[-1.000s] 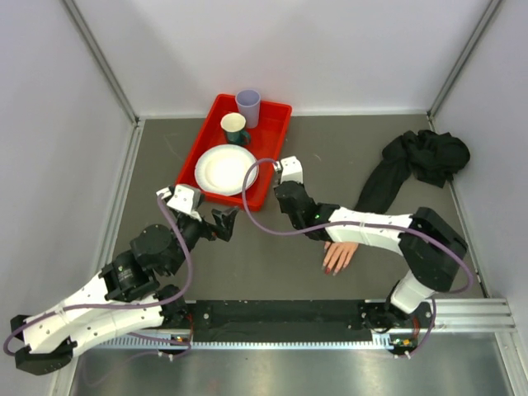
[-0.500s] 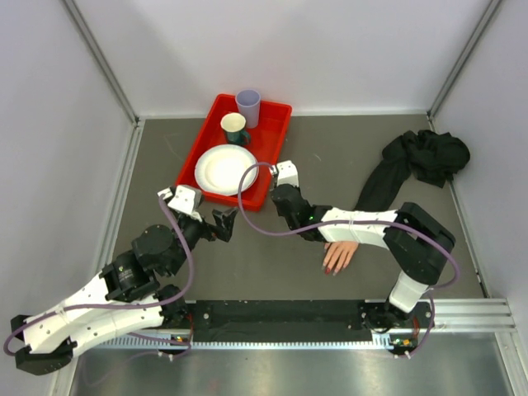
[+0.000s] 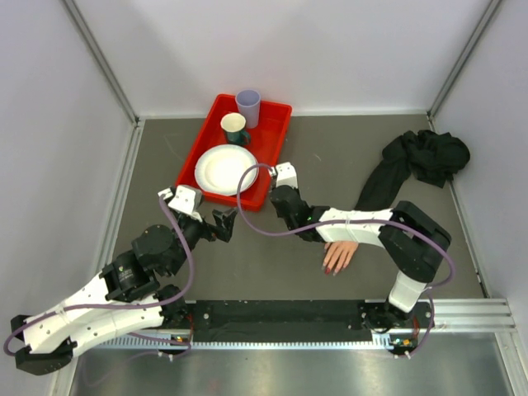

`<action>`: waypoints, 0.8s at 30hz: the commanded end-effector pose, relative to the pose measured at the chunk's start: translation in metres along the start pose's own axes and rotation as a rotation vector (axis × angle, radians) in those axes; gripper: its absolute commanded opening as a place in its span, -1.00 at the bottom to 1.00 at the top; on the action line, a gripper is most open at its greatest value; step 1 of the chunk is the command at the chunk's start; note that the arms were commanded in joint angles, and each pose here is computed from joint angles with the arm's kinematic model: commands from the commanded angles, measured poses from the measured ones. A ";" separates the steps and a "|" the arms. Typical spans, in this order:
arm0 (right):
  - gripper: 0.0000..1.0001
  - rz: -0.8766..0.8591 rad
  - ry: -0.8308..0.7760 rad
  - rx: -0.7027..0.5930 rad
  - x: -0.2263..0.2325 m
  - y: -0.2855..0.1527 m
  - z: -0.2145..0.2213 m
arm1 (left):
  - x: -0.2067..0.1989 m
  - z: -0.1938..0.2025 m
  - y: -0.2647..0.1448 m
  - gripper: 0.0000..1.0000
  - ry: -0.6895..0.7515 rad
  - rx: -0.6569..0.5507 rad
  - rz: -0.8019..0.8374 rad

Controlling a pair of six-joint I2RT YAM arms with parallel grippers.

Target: Paint the nails

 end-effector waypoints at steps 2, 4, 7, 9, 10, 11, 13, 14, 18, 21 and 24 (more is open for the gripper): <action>-0.40 -0.020 0.066 -0.053 0.007 0.002 -0.021 | -0.001 -0.003 0.001 0.97 -0.005 -0.018 0.007; -0.31 -0.025 0.067 -0.053 0.007 0.000 -0.025 | -0.001 -0.004 0.000 0.97 -0.008 -0.017 0.013; -0.11 -0.038 0.075 -0.054 0.005 -0.010 -0.036 | -0.002 -0.007 -0.001 0.97 -0.017 -0.023 0.021; 0.09 -0.057 0.085 -0.060 0.001 -0.024 -0.048 | -0.002 -0.012 -0.002 0.97 -0.028 -0.031 0.027; 0.16 -0.061 0.098 -0.073 0.000 -0.031 -0.059 | -0.002 -0.015 -0.003 0.97 -0.038 -0.037 0.032; 0.30 -0.063 0.104 -0.074 -0.002 -0.038 -0.067 | -0.002 -0.022 -0.005 0.97 -0.050 -0.052 0.040; 0.42 -0.071 0.115 -0.066 -0.012 -0.065 -0.089 | -0.001 -0.032 -0.008 0.98 -0.065 -0.068 0.045; 0.53 -0.074 0.114 -0.058 -0.016 -0.076 -0.095 | -0.001 -0.037 -0.010 0.98 -0.072 -0.076 0.053; 0.82 -0.105 0.156 -0.095 -0.049 -0.139 -0.130 | 0.000 -0.061 -0.016 0.98 -0.112 -0.129 0.064; 0.98 -0.078 0.163 -0.129 -0.084 -0.187 -0.145 | 0.001 -0.082 -0.020 0.98 -0.141 -0.185 0.076; 0.97 -0.035 0.152 -0.159 -0.119 -0.234 -0.159 | 0.000 -0.100 -0.024 0.98 -0.159 -0.238 0.102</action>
Point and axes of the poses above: each gripper's point midway between its finger pads, its own y axis out along the fingers, its own x axis along the line the jaws close on, z = x × y, the point moved 10 cm from there along -y, back along the fingers, and after that the axes turned 2 degrees about y, right-handed, at the moved point
